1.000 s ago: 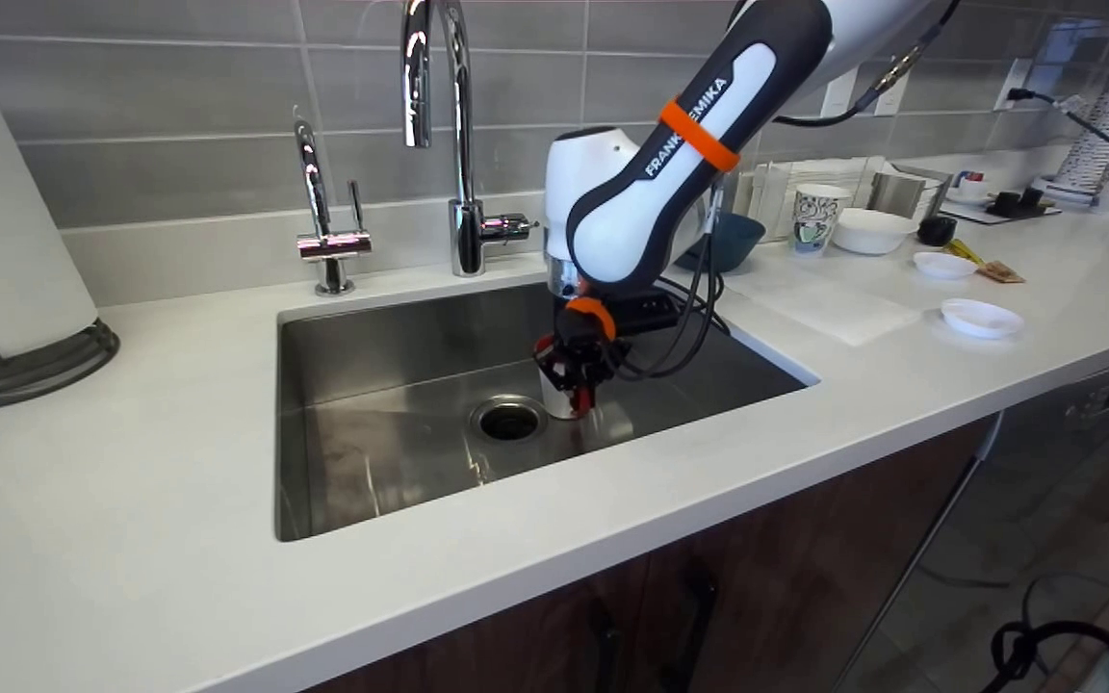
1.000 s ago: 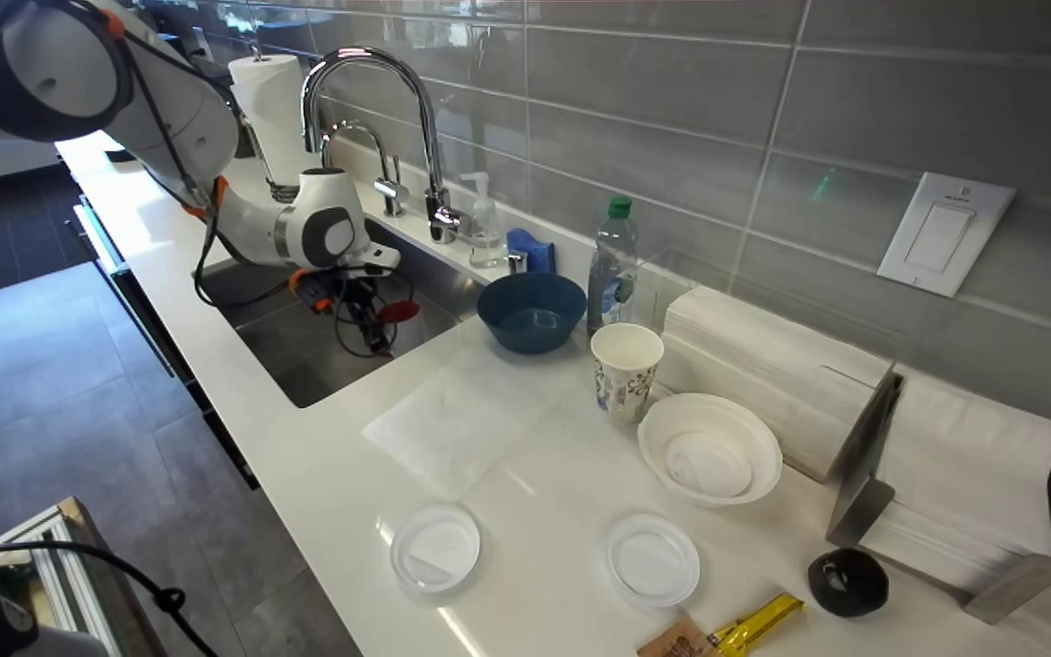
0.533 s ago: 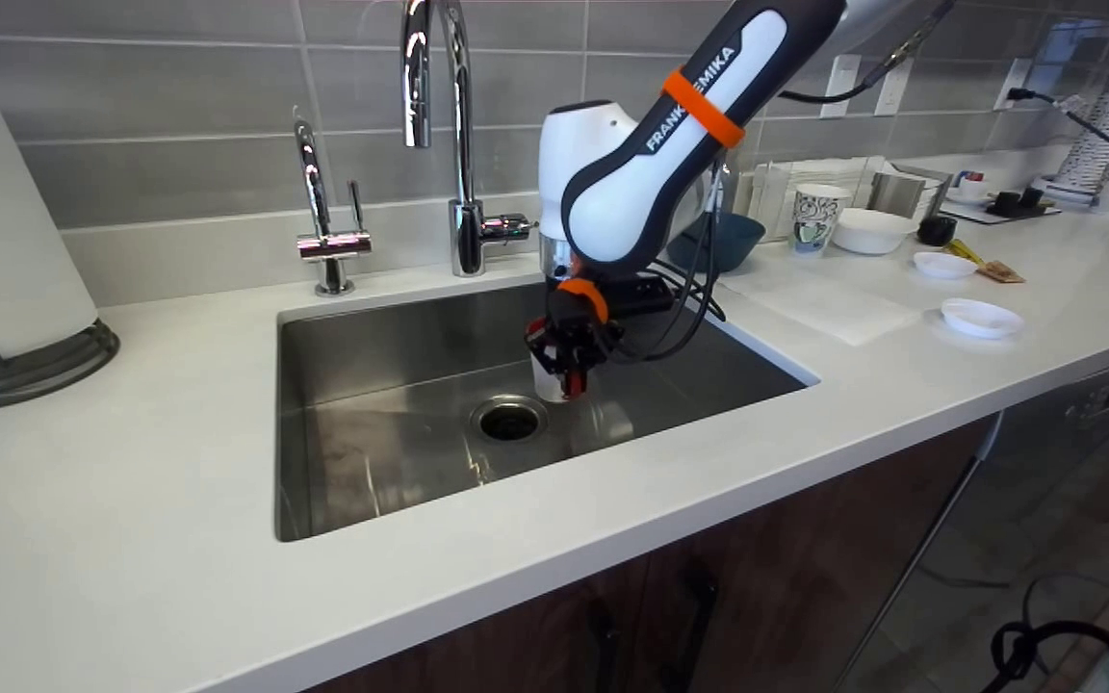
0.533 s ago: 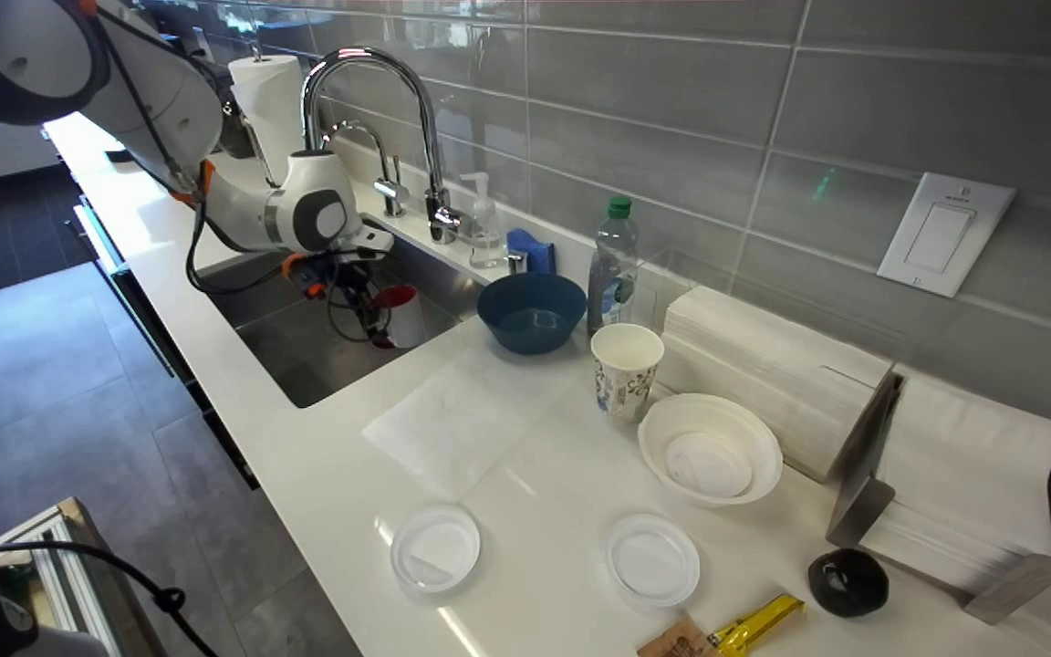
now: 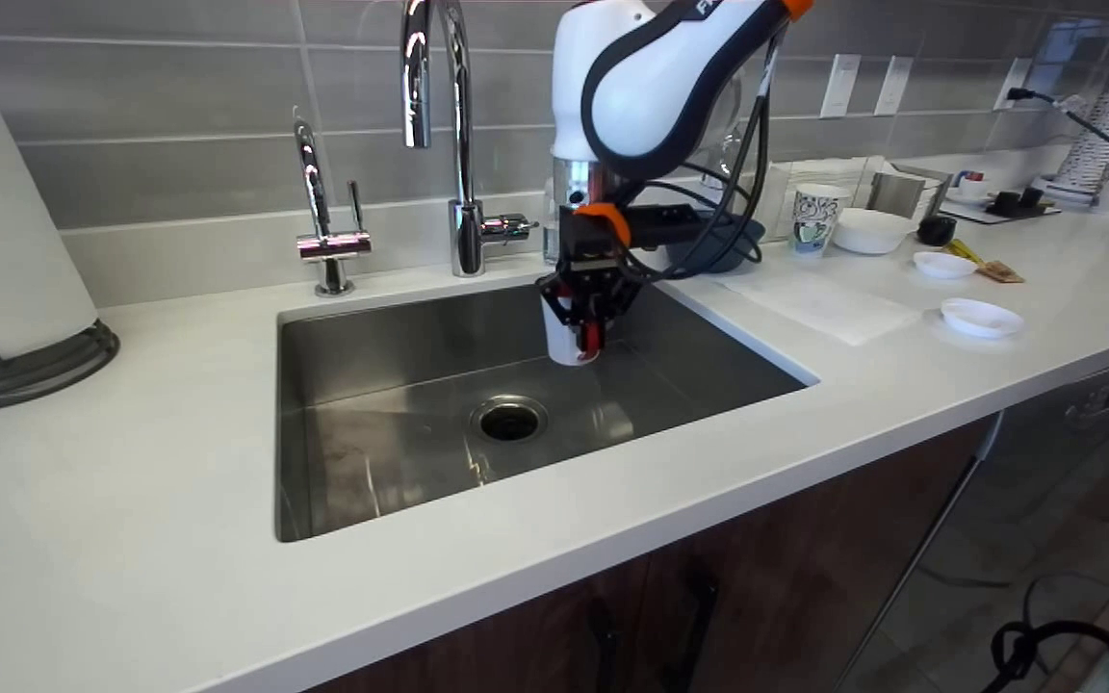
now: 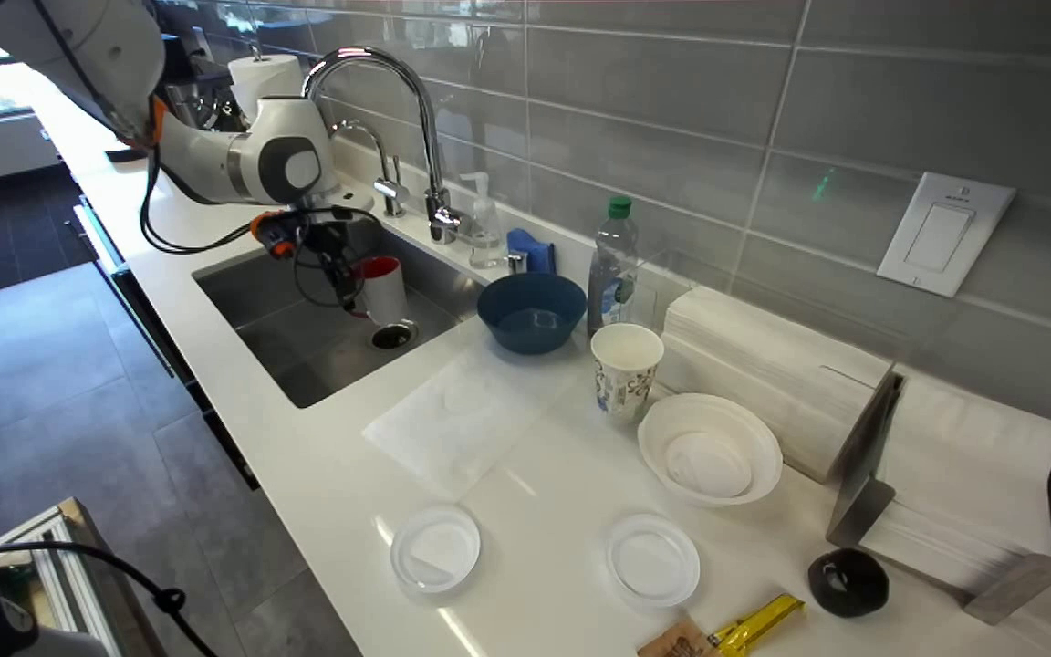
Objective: Move the mug to the counter on the right
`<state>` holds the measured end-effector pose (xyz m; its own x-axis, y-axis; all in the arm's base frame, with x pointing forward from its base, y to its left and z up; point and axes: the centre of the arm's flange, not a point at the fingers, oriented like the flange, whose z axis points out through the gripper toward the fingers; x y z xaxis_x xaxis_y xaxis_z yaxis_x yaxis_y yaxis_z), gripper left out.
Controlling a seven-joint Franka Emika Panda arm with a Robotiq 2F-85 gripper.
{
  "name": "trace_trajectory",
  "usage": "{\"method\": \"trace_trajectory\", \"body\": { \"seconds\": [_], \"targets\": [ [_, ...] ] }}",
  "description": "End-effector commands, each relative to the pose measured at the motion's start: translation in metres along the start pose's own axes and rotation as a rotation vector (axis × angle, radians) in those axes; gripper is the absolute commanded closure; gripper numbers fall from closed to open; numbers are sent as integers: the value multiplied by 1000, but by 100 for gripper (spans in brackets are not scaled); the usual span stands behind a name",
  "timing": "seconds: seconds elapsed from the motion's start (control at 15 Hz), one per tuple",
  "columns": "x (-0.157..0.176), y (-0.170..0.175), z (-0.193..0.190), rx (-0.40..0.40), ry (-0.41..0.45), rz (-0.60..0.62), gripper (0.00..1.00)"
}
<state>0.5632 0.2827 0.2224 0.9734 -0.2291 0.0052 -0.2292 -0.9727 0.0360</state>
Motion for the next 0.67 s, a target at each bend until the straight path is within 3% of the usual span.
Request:
{"method": "trace_trajectory", "body": {
  "seconds": [0.0,0.33,0.6],
  "targets": [
    [-38,50,-56,17,-18,66,95],
    [-59,127,-96,99,-21,223,95],
    [-71,194,-125,118,-3,353,95]
  ]
}}
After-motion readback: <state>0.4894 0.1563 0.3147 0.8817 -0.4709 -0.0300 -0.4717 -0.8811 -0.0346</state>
